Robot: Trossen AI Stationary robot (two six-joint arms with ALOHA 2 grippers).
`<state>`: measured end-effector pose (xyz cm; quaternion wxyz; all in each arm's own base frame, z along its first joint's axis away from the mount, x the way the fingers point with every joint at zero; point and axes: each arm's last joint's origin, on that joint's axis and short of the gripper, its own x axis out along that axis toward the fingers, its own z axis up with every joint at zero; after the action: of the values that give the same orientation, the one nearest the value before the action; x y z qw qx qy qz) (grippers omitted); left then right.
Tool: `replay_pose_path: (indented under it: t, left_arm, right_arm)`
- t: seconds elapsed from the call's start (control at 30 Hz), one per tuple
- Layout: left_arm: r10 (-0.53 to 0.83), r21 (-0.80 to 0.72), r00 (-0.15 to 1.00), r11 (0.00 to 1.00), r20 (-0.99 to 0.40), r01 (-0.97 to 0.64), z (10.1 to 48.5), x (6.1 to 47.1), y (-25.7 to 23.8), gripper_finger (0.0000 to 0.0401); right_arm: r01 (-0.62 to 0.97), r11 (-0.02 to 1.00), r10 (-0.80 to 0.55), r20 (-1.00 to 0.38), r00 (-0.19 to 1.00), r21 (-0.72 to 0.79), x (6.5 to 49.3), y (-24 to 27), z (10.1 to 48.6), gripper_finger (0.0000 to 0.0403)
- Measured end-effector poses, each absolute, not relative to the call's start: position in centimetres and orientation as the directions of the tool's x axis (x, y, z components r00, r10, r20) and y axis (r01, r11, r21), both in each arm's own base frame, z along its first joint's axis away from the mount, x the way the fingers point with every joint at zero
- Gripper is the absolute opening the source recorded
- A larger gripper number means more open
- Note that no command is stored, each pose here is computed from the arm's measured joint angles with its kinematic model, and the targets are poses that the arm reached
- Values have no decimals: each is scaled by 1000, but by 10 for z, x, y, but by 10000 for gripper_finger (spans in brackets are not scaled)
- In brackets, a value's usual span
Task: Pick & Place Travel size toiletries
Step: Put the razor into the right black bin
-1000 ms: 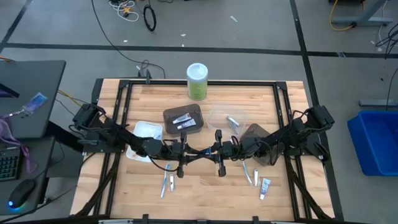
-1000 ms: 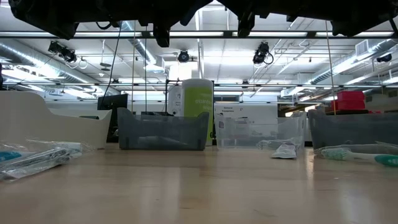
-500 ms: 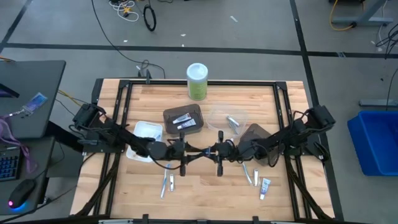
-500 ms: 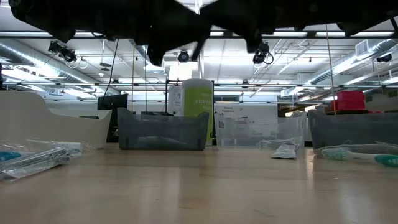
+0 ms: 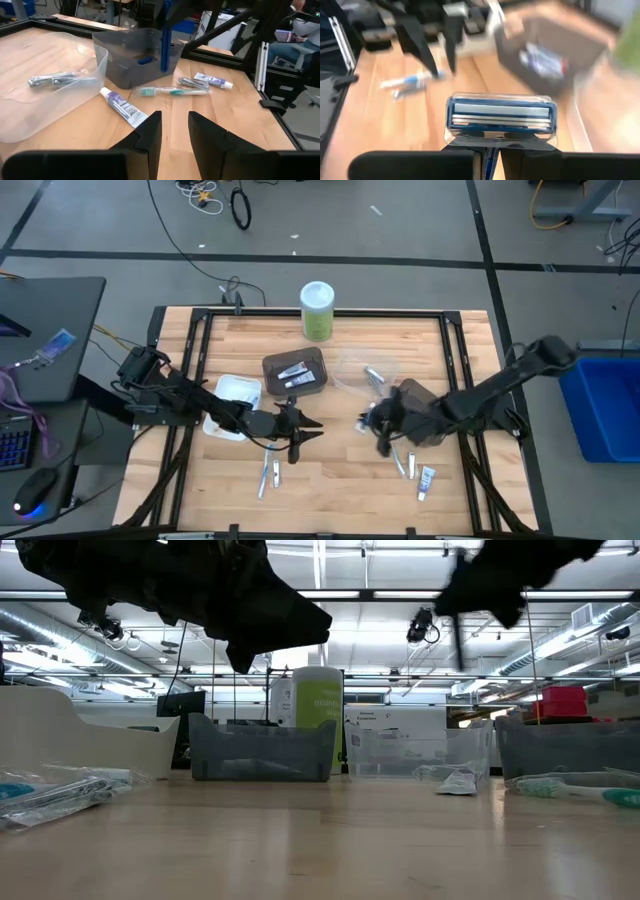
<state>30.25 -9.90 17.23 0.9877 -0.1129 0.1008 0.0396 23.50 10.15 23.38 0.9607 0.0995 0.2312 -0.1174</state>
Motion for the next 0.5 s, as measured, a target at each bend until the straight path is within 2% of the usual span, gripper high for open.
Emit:
replay_pose_path:
  t: [0.1, 0.17, 0.3, 0.4, 0.5]
  left_arm:
    - [58, -215, 977, 971, -207, -103, 172, 303, -99, 103]
    - [58, -214, 976, 971, -208, -103, 172, 302, -99, 101]
    - [59, -215, 977, 971, -207, -104, 172, 302, -99, 98]
    - [58, -214, 977, 971, -207, -104, 172, 302, -99, 99]
    - [59, -215, 977, 971, -207, -104, 172, 302, -99, 98]
  right_arm:
    - [327, 914, -131, -591, 796, 238, 206, 89, 242, 34]
    - [362, 898, -112, -667, 736, 249, 187, 81, 244, 37]
    - [501, 849, -181, -801, 571, 165, 153, 64, 240, 48]
    - [654, 752, -263, -873, 410, 81, 134, 54, 234, 48]
    - [739, 673, -295, -904, 309, 33, 124, 49, 222, 44]
